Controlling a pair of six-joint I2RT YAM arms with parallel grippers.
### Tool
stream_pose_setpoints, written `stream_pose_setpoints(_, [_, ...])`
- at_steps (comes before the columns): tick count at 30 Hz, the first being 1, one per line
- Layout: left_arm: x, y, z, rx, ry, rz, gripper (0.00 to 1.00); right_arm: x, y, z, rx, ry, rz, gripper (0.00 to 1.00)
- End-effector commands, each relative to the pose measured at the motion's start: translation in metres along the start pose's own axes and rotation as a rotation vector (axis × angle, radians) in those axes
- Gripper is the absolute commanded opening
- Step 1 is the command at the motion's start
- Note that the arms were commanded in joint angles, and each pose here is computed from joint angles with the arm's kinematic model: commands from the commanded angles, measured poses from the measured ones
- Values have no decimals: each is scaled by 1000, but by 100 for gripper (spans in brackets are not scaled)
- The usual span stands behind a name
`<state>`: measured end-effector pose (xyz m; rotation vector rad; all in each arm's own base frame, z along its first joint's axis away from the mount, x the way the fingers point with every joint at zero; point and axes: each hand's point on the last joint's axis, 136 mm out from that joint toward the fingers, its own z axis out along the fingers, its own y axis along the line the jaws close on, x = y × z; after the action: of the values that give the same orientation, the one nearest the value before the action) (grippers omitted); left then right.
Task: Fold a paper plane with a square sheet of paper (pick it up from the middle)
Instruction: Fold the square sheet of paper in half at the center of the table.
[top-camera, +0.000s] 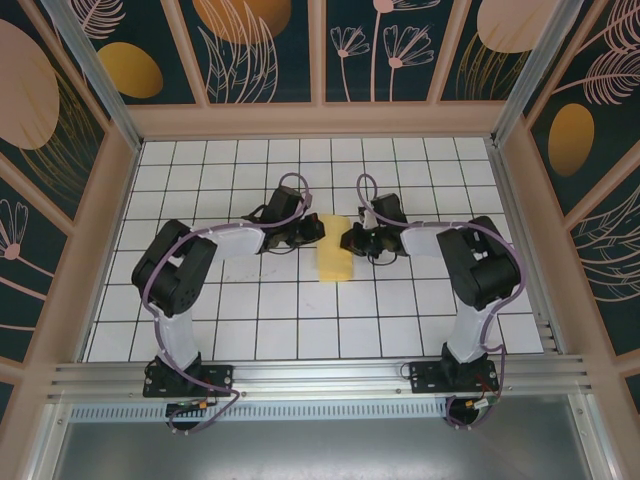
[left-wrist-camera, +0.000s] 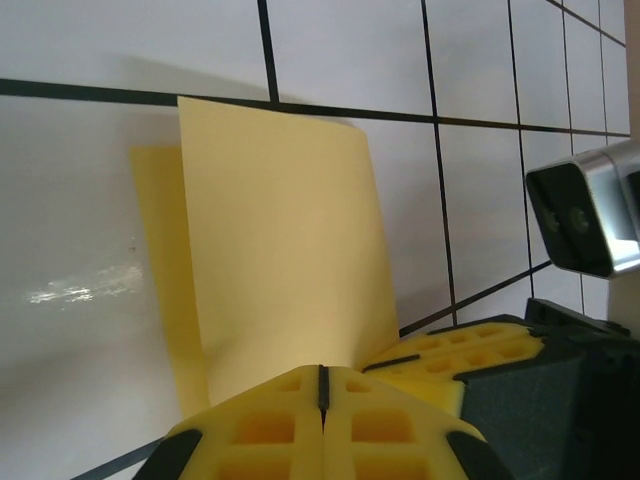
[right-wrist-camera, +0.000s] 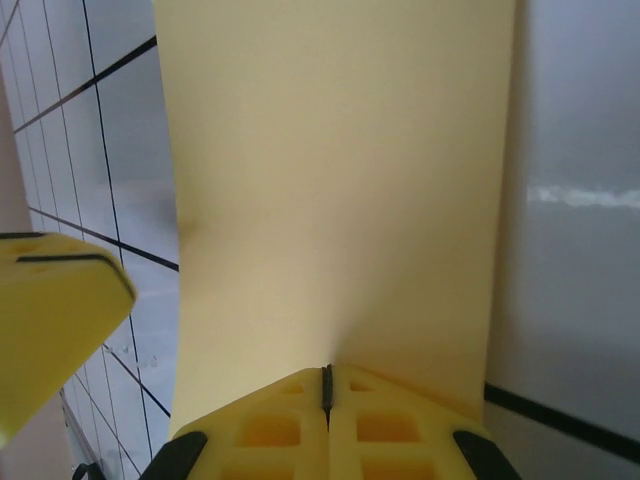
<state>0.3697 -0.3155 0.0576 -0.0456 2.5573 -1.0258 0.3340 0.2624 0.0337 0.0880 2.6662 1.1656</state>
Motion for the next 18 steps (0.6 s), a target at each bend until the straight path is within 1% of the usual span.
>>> stream_pose_setpoints(1, [8,6,9,24,35,-17,2,15,2,-14,19,26,-31,0])
stream_pose_setpoints(5, [15,8,14,26,57,-19,1,38,0,-18,3,92,-36,0])
stream_pose_setpoints(8, [21,11,19,21,73,-21,1,49,0,-20,-7,125,-47,0])
stream_pose_setpoints(13, [28,14,25,15,88,-28,0,59,-1,-20,-11,165,-61,0])
stream_pose_setpoints(18, [30,16,26,10,89,-34,0,67,-11,-18,16,190,-62,0])
